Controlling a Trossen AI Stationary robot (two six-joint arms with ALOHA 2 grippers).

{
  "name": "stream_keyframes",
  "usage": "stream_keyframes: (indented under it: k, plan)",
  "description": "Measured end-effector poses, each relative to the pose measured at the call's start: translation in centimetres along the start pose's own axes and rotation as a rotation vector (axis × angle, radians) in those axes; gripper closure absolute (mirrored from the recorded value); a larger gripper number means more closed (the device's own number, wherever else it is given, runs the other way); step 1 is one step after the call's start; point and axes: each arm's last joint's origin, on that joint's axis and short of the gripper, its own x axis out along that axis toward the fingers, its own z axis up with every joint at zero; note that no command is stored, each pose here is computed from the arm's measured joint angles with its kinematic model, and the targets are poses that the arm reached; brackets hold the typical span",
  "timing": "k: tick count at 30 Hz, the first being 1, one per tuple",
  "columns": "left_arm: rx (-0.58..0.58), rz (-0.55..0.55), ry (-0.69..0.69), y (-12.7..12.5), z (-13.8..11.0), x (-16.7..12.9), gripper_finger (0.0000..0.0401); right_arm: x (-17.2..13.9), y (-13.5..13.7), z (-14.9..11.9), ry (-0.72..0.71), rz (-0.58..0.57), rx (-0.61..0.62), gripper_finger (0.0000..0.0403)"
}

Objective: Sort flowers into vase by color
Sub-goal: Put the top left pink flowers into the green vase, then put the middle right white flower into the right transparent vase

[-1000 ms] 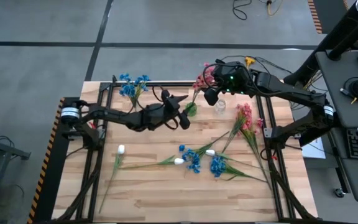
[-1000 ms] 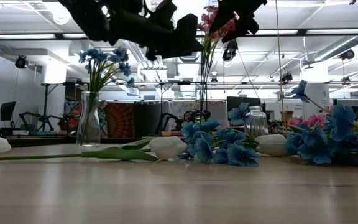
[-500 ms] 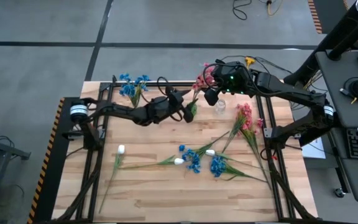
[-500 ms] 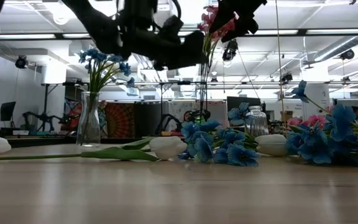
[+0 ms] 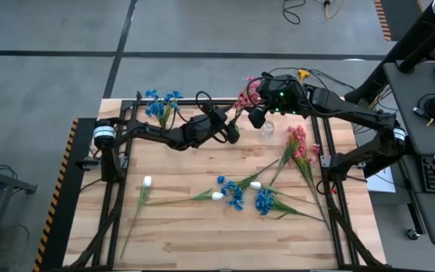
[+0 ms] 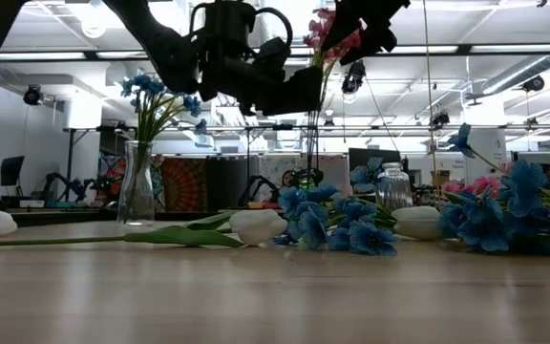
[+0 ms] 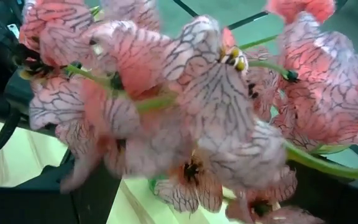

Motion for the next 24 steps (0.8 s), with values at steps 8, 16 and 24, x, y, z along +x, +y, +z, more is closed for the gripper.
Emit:
stream_keyframes:
  k: [8, 16, 24]
  plan:
    - [-0.043, 0.058, 0.029, 0.9, -0.3, 0.4, 0.0275, 0.0, 0.0, 0.0, 0.002, 0.003, 0.01, 0.0053]
    - [-0.05, 0.063, 0.045, 0.7, -0.4, 0.3, 0.0287, -0.3, -0.1, -0.3, 0.027, 0.0, 0.024, 0.0053]
    - [0.026, 0.001, 0.162, -0.6, 0.5, -1.8, 0.0287, -2.2, -0.5, -0.4, 0.023, 0.0, 0.038, 0.0053]
